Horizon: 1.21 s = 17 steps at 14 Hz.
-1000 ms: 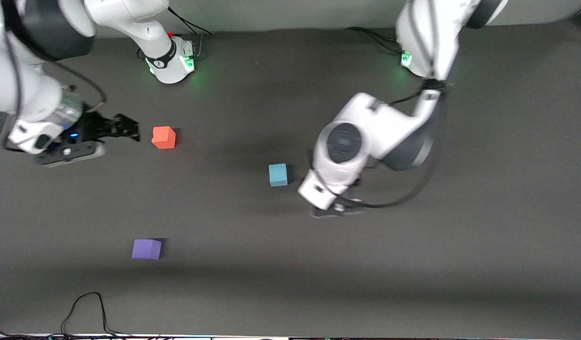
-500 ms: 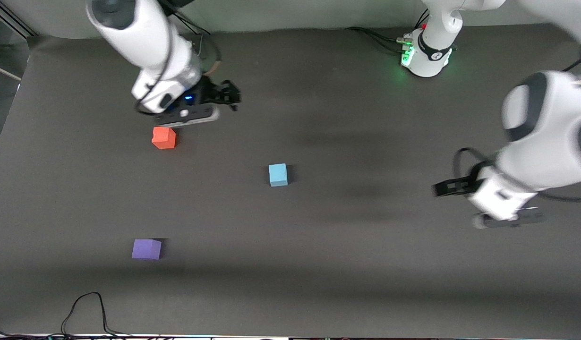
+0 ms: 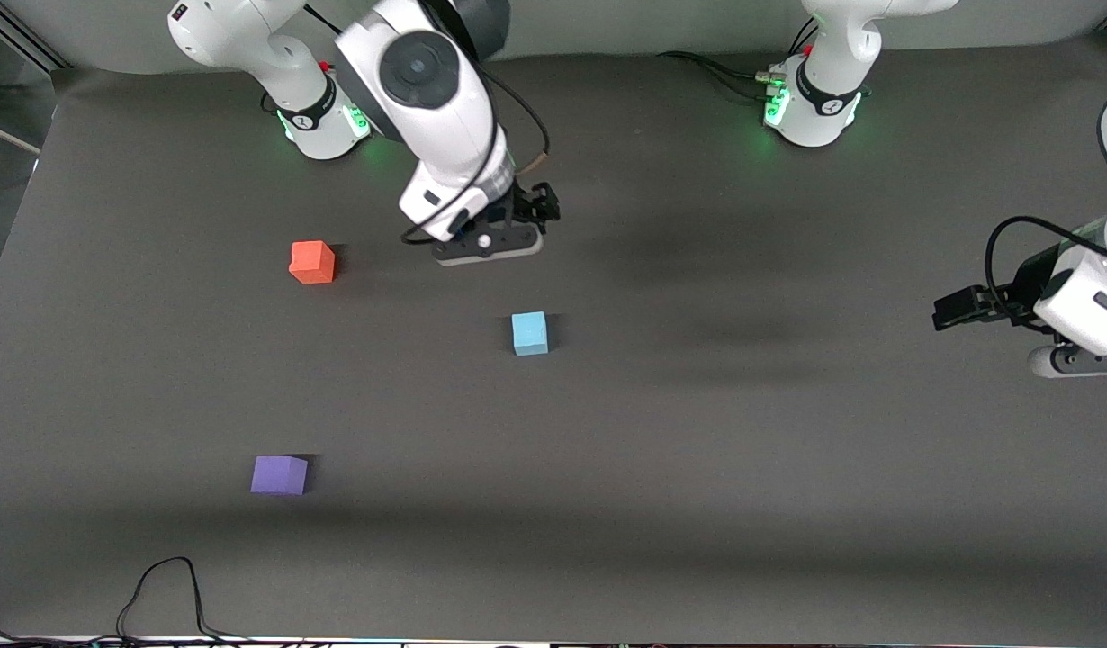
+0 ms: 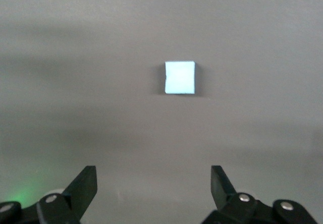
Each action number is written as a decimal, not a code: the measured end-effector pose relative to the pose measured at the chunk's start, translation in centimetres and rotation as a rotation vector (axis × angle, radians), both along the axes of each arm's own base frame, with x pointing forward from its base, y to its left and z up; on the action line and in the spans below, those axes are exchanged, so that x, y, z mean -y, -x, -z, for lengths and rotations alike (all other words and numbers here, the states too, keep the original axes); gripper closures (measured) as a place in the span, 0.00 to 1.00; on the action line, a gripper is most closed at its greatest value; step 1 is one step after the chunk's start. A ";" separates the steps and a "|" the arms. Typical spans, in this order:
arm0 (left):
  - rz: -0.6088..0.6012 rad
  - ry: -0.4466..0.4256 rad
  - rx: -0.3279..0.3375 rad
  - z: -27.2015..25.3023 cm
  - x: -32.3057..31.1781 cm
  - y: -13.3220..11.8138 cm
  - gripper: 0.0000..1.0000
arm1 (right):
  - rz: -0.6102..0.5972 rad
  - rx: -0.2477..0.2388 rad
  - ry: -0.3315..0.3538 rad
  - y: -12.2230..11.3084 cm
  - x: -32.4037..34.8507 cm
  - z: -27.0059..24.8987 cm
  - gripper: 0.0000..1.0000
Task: Place blue block between orange and purple blocks
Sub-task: 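Reach the right gripper to the blue cube and grasp it, then carry the blue cube with the right gripper toward the orange cube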
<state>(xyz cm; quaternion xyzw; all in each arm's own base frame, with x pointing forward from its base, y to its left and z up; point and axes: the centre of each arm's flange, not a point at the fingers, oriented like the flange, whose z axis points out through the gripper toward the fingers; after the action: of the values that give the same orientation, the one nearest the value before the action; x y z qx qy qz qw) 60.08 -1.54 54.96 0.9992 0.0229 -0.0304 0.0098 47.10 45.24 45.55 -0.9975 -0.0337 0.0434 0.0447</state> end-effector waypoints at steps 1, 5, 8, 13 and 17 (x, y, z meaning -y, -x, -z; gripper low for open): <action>0.004 -0.004 0.002 -0.3 -0.2 0.6 0.00 | -0.001 0.012 0.000 -0.1 -0.7 2.5 0.00; 0.004 -0.011 0.021 -1.9 -1.4 2.5 0.00 | -0.022 0.066 0.064 -0.5 -1.0 14.3 0.00; 0.010 -0.011 0.024 -2.4 -1.2 2.8 0.00 | -0.039 0.102 0.086 -0.2 -0.3 20.1 0.00; 0.020 -0.010 -0.015 -3.2 -0.8 3.6 0.00 | -0.040 0.138 0.076 -0.4 -0.1 25.5 0.00; 0.022 -0.010 -0.027 -3.4 -0.8 3.9 0.00 | -0.034 0.160 0.075 -0.8 0.4 28.1 0.00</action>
<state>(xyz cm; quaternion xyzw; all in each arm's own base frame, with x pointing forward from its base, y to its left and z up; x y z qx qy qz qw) 56.18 -0.73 58.36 0.9990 0.0124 -0.0438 0.0039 47.86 44.86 17.43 -0.9980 -0.0526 -0.0342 0.0040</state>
